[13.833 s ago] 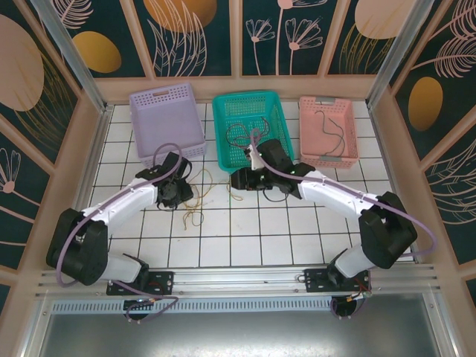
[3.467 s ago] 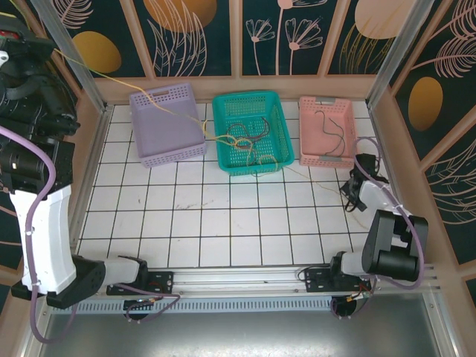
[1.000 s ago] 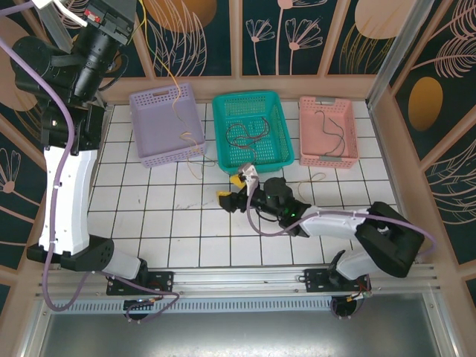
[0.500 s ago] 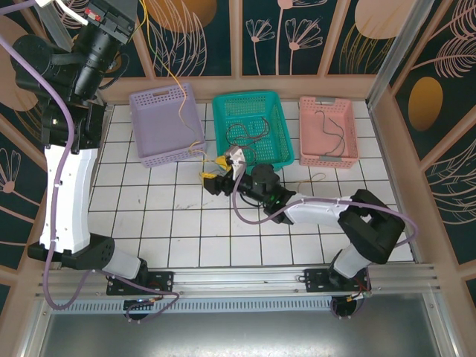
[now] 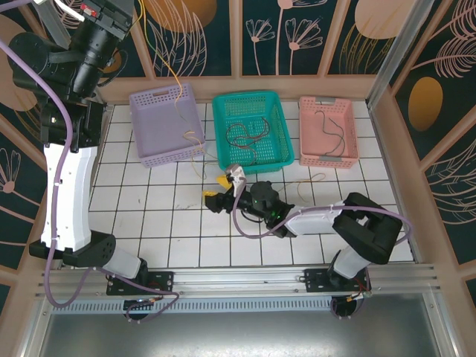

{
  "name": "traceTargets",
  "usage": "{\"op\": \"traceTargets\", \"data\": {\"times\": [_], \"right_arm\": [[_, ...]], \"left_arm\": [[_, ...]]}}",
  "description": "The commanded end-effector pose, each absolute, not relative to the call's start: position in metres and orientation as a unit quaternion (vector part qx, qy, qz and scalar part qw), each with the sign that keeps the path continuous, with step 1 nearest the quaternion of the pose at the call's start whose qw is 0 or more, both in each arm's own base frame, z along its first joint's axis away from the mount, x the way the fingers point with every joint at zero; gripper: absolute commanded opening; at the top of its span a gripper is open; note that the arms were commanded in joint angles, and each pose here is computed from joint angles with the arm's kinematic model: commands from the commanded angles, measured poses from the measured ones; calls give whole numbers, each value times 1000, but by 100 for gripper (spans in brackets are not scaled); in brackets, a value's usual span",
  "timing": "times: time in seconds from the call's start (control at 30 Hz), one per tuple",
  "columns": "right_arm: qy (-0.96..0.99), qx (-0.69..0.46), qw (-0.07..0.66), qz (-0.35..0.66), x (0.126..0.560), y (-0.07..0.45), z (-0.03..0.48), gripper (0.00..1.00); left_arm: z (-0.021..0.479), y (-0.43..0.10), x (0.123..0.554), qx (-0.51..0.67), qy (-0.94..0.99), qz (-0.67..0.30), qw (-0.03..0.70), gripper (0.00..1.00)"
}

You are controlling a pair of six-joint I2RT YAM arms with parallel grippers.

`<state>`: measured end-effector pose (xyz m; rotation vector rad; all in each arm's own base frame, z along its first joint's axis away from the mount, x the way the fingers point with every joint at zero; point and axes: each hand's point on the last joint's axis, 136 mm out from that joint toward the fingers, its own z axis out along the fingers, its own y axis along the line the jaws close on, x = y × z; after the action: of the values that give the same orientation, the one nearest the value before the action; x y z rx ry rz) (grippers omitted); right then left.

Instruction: Untangle the cables

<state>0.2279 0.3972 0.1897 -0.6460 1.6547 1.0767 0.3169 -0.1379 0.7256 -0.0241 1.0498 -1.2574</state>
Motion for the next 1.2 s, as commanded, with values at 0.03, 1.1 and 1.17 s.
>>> {"op": "traceTargets", "data": {"times": [0.03,1.1,1.17], "right_arm": [[665,-251,550,439,236,415,206,77],[842,-289,394,229,221,368,73,0],[872,-258,362,205,224,337,59,0]], "left_arm": [[737,-133,312,-12,449,-568,690,0],[672,-40,392,-222,539,-243,775,0],[655,-21,404,-259,547,-191,773,0]]}}
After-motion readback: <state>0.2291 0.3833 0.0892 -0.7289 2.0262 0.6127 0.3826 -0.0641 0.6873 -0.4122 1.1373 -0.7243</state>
